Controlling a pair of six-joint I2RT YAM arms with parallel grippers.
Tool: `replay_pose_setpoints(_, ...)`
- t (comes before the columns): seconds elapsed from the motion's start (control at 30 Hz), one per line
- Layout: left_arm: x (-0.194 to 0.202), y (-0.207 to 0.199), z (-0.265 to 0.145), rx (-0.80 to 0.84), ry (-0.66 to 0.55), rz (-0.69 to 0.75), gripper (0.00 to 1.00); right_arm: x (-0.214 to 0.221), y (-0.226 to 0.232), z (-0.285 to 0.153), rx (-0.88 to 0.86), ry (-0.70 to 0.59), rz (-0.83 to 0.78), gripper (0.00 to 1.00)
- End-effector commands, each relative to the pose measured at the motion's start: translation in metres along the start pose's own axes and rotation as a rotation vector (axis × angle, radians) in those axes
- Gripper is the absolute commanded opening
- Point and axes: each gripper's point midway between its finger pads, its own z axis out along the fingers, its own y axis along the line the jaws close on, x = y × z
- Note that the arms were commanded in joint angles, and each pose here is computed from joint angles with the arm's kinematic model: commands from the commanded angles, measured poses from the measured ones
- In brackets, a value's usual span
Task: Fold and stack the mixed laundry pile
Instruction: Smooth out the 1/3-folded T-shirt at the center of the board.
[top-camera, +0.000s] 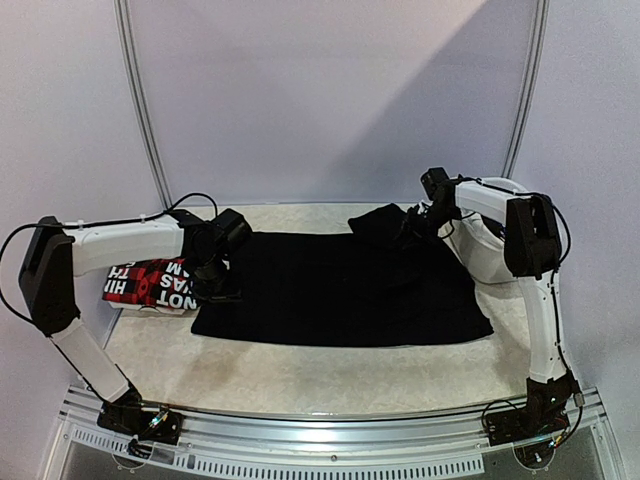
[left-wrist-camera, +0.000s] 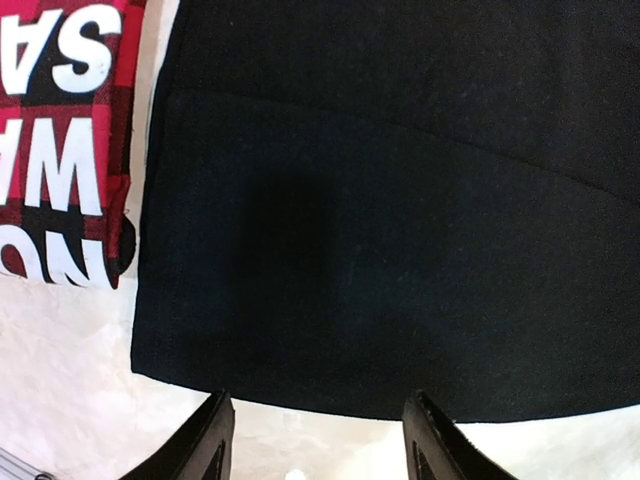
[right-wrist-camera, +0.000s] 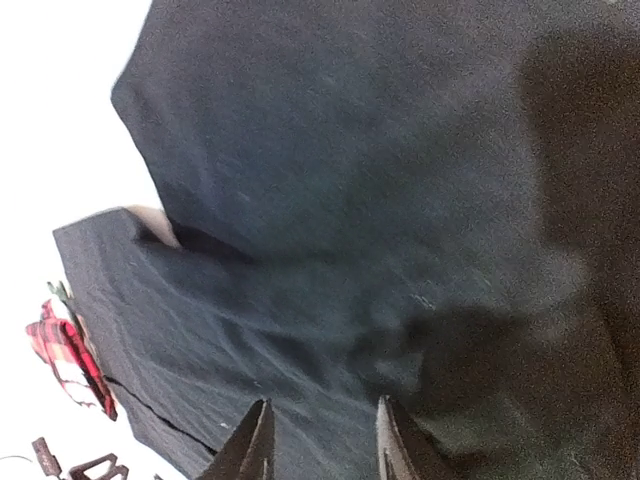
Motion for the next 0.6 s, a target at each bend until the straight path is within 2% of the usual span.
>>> replay_pose_setpoints(0.0,-0.001,-0.002,-0.004,-0.017,-0.001,0.039,0.58,-0.025,0.033,-0.006,-0.116,-0.037,-0.020,0.39)
replay_pose_setpoints(0.17,0.001,-0.001,-0.006,-0.007,-0.003,0.064,0.58,-0.027,0.023,-0.048,-0.011,-0.097,-0.096,0.42)
replay_pose_setpoints(0.37,0.009,0.001,-0.002,0.003,0.008,0.087,0.58,0.020,-0.029,-0.074,0.154,-0.044,-0.163,0.45)
replay_pose_setpoints(0.57,0.011,-0.002,0.003,0.015,0.014,0.091,0.58,0.074,-0.065,-0.081,0.187,0.017,-0.153,0.39)
